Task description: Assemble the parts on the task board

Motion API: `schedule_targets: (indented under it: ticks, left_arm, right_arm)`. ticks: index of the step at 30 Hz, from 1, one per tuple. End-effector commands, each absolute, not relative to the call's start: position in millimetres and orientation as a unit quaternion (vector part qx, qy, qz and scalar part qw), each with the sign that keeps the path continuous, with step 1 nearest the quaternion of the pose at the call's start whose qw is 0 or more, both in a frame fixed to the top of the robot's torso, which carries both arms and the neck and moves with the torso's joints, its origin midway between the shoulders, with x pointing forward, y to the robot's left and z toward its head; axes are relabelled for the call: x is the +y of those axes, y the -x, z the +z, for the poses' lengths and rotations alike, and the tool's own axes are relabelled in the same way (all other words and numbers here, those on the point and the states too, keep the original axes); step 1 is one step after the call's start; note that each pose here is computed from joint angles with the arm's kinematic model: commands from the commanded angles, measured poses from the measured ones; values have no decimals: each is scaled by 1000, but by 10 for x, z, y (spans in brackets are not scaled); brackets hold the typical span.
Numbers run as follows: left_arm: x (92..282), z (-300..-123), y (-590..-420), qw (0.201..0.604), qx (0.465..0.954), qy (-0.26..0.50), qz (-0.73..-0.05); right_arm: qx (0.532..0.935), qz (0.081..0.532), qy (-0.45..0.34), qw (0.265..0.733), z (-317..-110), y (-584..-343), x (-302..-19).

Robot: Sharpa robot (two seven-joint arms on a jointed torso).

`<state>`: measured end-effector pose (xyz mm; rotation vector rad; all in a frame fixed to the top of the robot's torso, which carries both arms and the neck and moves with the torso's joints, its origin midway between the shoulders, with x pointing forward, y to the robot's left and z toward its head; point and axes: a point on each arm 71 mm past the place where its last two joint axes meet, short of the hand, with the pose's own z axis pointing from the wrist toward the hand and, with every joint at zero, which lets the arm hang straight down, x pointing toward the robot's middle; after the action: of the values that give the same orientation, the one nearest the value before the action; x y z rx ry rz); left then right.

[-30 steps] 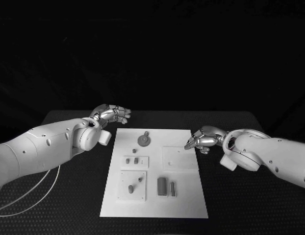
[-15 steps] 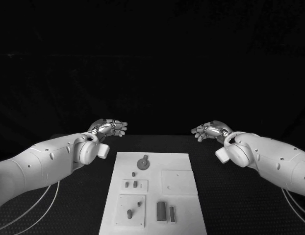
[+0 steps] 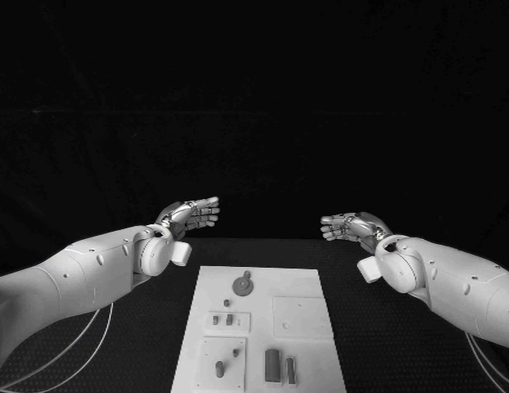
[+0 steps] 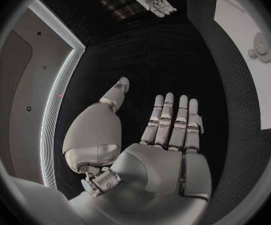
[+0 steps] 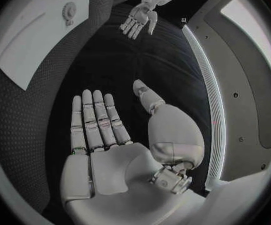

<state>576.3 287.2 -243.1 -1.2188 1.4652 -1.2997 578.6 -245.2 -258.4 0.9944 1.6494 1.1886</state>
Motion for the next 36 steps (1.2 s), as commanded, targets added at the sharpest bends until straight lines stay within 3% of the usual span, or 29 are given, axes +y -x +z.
schedule_targets:
  ticks: [1, 12, 26, 31, 36]
  left_arm:
    - [2872, -2431, -5761, 407, 581, 483, -514]
    - [2628, -2489, -5556, 423, 564, 490, -512]
    - [2056, -2351, -4855, 476, 516, 499, -508]
    - [1958, -2274, -4683, 488, 506, 499, -507]
    - [1926, -2244, -4621, 493, 502, 498, -507]
  right_arm:
    - [660, 475, -397, 426, -2584, -5784, -2449]
    - [618, 496, -416, 445, -2534, -5609, -2310]
    - [525, 514, -477, 482, -2338, -4924, -2006]
    - [509, 510, -492, 490, -2275, -4722, -1950]
    - [503, 507, -497, 492, -2247, -4633, -1928]
